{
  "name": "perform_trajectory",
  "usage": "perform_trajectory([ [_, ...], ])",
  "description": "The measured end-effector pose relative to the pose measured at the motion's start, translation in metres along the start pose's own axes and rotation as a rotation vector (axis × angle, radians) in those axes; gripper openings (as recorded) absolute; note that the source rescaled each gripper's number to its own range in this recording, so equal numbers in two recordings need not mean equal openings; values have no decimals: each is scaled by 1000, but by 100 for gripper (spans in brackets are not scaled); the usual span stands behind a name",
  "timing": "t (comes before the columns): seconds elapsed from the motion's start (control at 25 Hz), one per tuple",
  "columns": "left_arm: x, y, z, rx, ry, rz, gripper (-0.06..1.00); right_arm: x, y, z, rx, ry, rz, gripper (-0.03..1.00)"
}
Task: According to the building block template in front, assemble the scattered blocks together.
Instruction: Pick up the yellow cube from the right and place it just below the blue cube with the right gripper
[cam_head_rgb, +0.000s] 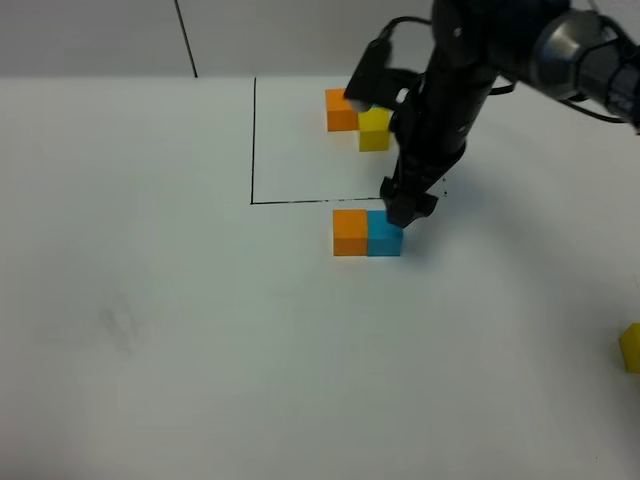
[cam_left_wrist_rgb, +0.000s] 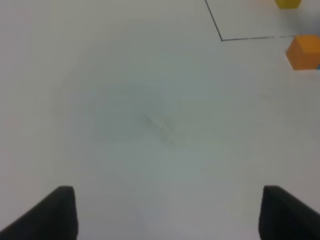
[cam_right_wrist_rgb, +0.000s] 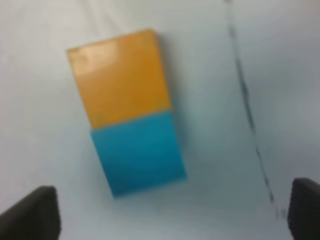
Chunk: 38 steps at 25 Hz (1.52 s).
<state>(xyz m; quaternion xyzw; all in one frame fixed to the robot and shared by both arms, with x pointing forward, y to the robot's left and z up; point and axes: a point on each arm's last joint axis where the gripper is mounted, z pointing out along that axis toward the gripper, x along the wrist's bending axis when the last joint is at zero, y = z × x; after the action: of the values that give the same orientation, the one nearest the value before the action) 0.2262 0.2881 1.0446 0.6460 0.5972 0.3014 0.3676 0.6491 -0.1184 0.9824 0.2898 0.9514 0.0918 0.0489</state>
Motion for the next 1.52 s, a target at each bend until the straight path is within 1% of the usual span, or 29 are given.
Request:
perform_trajectory([
  [0.08, 0, 0, 0, 0, 0, 0, 71, -17, -21, -16, 30, 4, 225, 98],
  [0.16, 0, 0, 0, 0, 0, 0, 71, -37, -51, -22, 78, -7, 430, 99],
  [0.28, 0, 0, 0, 0, 0, 0, 71, -52, -106, -26, 152, -40, 631, 100],
  [0.32, 0, 0, 0, 0, 0, 0, 71, -55, -123, -30, 144, -63, 684, 100],
  [0.36, 0, 0, 0, 0, 0, 0, 71, -52, -140, -32, 142, -76, 726, 100],
  [0.44, 0, 0, 0, 0, 0, 0, 71, -43, -173, -36, 100, -111, 820, 100],
  [0.48, 0, 0, 0, 0, 0, 0, 71, -38, -185, -42, 61, -139, 854, 100],
  [0.6, 0, 0, 0, 0, 0, 0, 71, -15, -224, -45, -2, -189, 965, 100],
  [0.68, 0, 0, 0, 0, 0, 0, 71, -1, -243, -46, -29, -212, 1022, 100],
  [0.76, 0, 0, 0, 0, 0, 0, 71, 10, -257, -41, -28, -216, 1071, 100],
  [0.88, 0, 0, 0, 0, 0, 0, 71, 22, -269, -30, 0, -197, 1100, 99],
  [1.16, 0, 0, 0, 0, 0, 0, 71, 28, -276, -11, -41, -217, 1149, 97],
  [1.36, 0, 0, 0, 0, 0, 0, 71, 29, -280, 6, 13, -186, 1159, 93],
  [1.52, 0, 0, 0, 0, 0, 0, 71, 29, -282, 16, 49, -166, 1162, 86],
])
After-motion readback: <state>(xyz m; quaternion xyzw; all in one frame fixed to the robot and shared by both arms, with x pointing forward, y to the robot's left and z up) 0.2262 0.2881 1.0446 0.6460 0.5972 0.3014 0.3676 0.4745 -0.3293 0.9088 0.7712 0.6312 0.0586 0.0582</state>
